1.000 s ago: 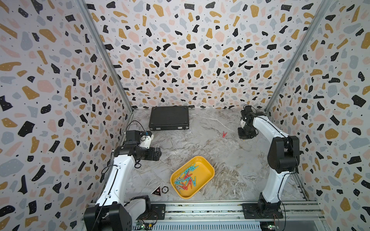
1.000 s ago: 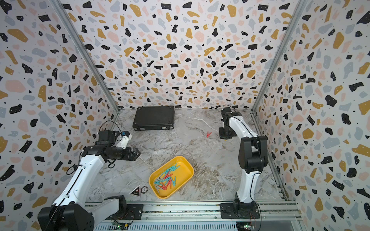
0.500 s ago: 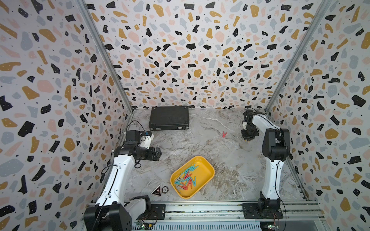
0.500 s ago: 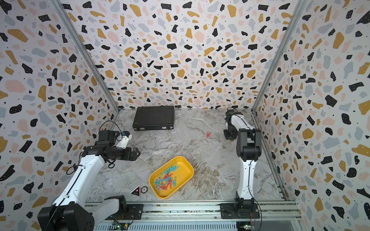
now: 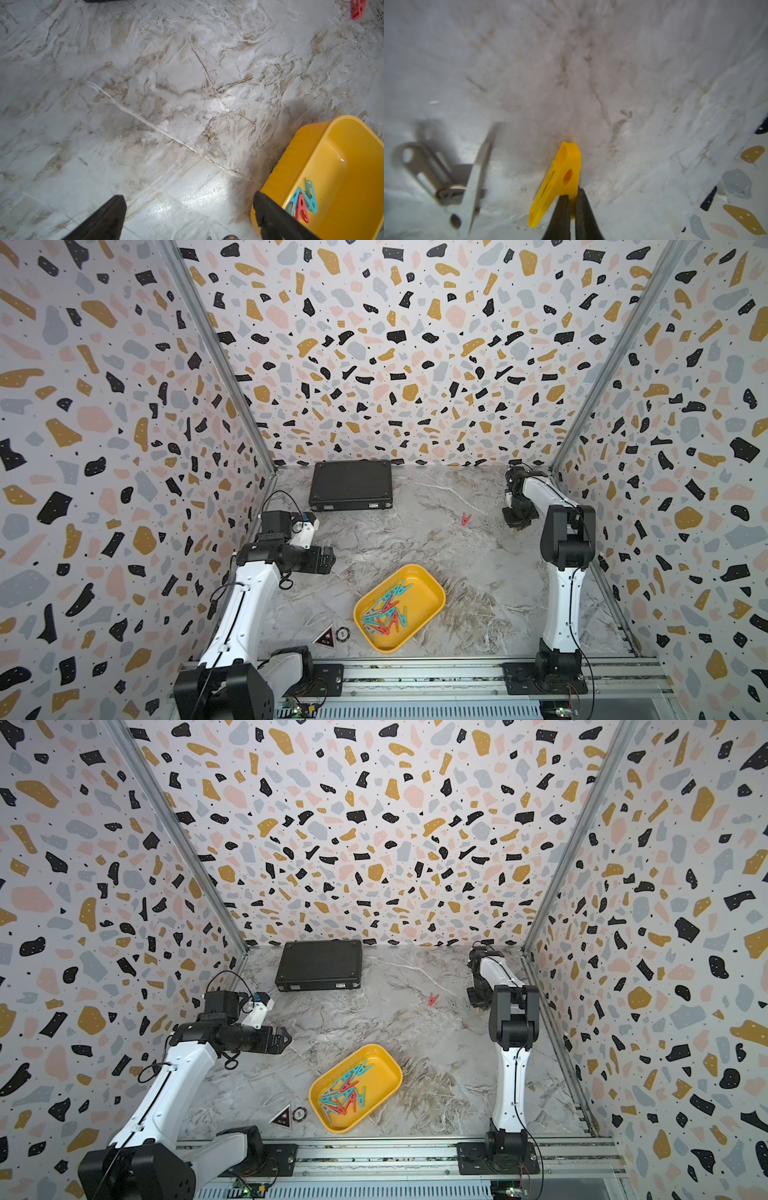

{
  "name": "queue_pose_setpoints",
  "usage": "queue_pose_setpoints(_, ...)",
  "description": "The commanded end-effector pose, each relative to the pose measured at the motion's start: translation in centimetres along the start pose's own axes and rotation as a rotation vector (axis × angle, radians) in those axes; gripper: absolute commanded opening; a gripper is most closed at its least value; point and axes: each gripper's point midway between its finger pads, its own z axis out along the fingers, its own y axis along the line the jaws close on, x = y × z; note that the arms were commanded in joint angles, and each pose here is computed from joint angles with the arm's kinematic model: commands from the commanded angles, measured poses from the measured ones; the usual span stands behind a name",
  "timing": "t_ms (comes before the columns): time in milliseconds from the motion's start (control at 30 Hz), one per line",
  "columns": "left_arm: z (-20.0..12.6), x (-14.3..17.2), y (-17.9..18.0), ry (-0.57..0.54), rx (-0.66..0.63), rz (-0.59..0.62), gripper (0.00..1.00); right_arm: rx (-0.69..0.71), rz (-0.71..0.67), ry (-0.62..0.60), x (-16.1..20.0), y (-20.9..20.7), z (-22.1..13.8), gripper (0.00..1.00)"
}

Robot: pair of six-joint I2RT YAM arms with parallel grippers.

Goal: Take the clothespins out of the storage box
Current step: Place the clothespin at the center of the board.

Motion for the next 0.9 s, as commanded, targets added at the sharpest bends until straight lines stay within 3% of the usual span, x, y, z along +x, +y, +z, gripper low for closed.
queue_pose_setpoints(0, -0.1, -0.3, -0.1, -0.012, 0.008, 0.013, 1.0, -0.004, 0.008, -0.014, 0.2, -0.6, -2.1, 0.19)
queue_pose_setpoints(233, -0.1, -0.3, -0.1, -0.014, 0.012, 0.014, 1.0, 0.026, 0.064, -0.094, 0.4, -2.2, -6.6, 0.38)
queue_pose_setpoints(367, -0.1, -0.2, -0.2, -0.014, 0.014, 0.016, 1.0, 0.002, 0.104, -0.13, 1.2, -2.4, -9.3, 0.38)
queue_pose_setpoints(633, 0.0, -0.3, -0.1, -0.012, 0.011, 0.013, 1.0, -0.313, 0.219, -0.307, 4.3, 2.3, -16.0, 0.38)
queue_pose_setpoints(867, 0.0, -0.2, 0.1, -0.011, 0.003, 0.01, 1.0, -0.561, 0.153, -0.413, 9.4, 10.1, -20.7, 0.39)
